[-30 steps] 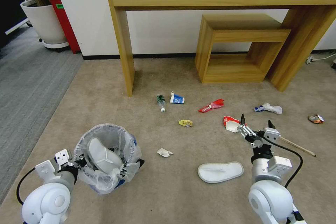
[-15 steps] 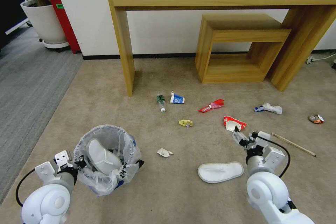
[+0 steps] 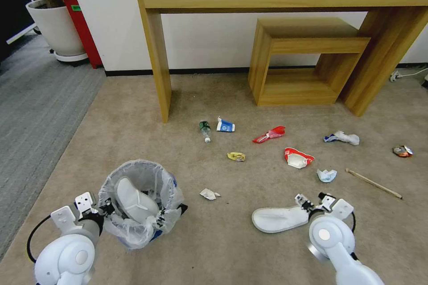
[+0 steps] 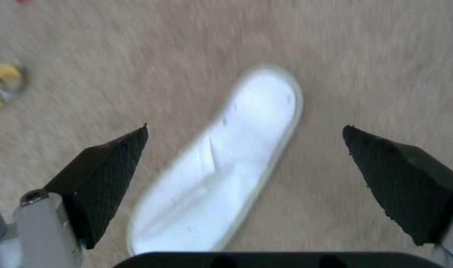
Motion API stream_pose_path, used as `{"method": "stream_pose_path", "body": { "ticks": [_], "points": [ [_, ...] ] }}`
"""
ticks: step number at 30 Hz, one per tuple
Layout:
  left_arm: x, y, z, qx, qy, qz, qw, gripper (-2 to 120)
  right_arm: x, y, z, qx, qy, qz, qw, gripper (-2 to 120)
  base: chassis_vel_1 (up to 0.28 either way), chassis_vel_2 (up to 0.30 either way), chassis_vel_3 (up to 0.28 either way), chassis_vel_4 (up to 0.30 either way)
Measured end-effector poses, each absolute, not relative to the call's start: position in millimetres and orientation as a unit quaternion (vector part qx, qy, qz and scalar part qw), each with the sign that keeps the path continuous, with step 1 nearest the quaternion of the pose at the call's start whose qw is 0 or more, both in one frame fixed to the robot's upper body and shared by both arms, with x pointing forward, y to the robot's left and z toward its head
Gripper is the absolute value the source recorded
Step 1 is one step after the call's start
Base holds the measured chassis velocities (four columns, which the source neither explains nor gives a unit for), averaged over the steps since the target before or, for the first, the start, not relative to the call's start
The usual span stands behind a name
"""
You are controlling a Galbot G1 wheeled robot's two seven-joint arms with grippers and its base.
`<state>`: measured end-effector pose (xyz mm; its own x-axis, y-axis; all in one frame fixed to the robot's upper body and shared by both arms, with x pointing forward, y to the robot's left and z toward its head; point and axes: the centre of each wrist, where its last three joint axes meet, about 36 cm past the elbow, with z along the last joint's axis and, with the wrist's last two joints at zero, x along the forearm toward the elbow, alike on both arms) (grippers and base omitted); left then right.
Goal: Pick up the trash bin and place the garbage on the floor into it.
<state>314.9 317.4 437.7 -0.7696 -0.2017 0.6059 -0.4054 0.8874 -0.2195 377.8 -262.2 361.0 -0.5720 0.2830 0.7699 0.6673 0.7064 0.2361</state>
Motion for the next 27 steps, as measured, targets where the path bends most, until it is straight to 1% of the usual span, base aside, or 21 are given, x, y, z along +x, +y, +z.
{"method": "stream_pose_path", "body": {
  "ticks": [1, 3, 5, 7, 9, 11, 18, 21, 24, 27],
  "points": [
    [315, 317, 438, 0.164, -0.925, 0.171, 0.297, 0, 378, -262, 361, -0.28, -0.847, -0.261, 0.368, 100, 0.0, 0.0, 0.0, 0.0],
    [315, 317, 436, 0.166, -0.924, 0.174, 0.297, 0, 381, -259, 340, -0.29, -0.832, -0.268, 0.39, 100, 0.0, 0.0, 0.0, 0.0],
    [315, 317, 436, 0.166, -0.924, 0.175, 0.297, 0, 383, -259, 334, -0.293, -0.829, -0.268, 0.393, 100, 0.0, 0.0, 0.0, 0.0],
    [315, 315, 434, 0.166, -0.923, 0.178, 0.299, 0, 390, -253, 316, -0.298, -0.823, -0.266, 0.403, 100, 0.0, 0.0, 0.0, 0.0],
    [315, 314, 434, 0.166, -0.923, 0.179, 0.299, 0, 392, -252, 312, -0.299, -0.823, -0.265, 0.404, 100, 0.0, 0.0, 0.0, 0.0],
    [314, 313, 432, 0.167, -0.922, 0.181, 0.301, 0, 400, -237, 298, -0.294, -0.824, -0.261, 0.408, 100, 0.0, 0.0, 0.0, 0.0],
    [313, 310, 430, 0.168, -0.92, 0.184, 0.301, 0, 408, -211, 282, -0.278, -0.832, -0.246, 0.411, 100, 0.0, 0.0, 0.0, 0.0],
    [313, 310, 429, 0.169, -0.92, 0.186, 0.301, 0, 409, -207, 275, -0.277, -0.833, -0.241, 0.413, 100, 0.0, 0.0, 0.0, 0.0],
    [312, 310, 429, 0.169, -0.92, 0.187, 0.301, 0, 413, -205, 269, -0.279, -0.835, -0.236, 0.411, 97, 0.0, 0.0, 0.0, 0.0],
    [311, 307, 427, 0.168, -0.919, 0.187, 0.302, 0, 420, -200, 257, -0.278, -0.841, -0.228, 0.405, 86, 0.0, 0.0, 0.0, 0.0]
  ]
}}
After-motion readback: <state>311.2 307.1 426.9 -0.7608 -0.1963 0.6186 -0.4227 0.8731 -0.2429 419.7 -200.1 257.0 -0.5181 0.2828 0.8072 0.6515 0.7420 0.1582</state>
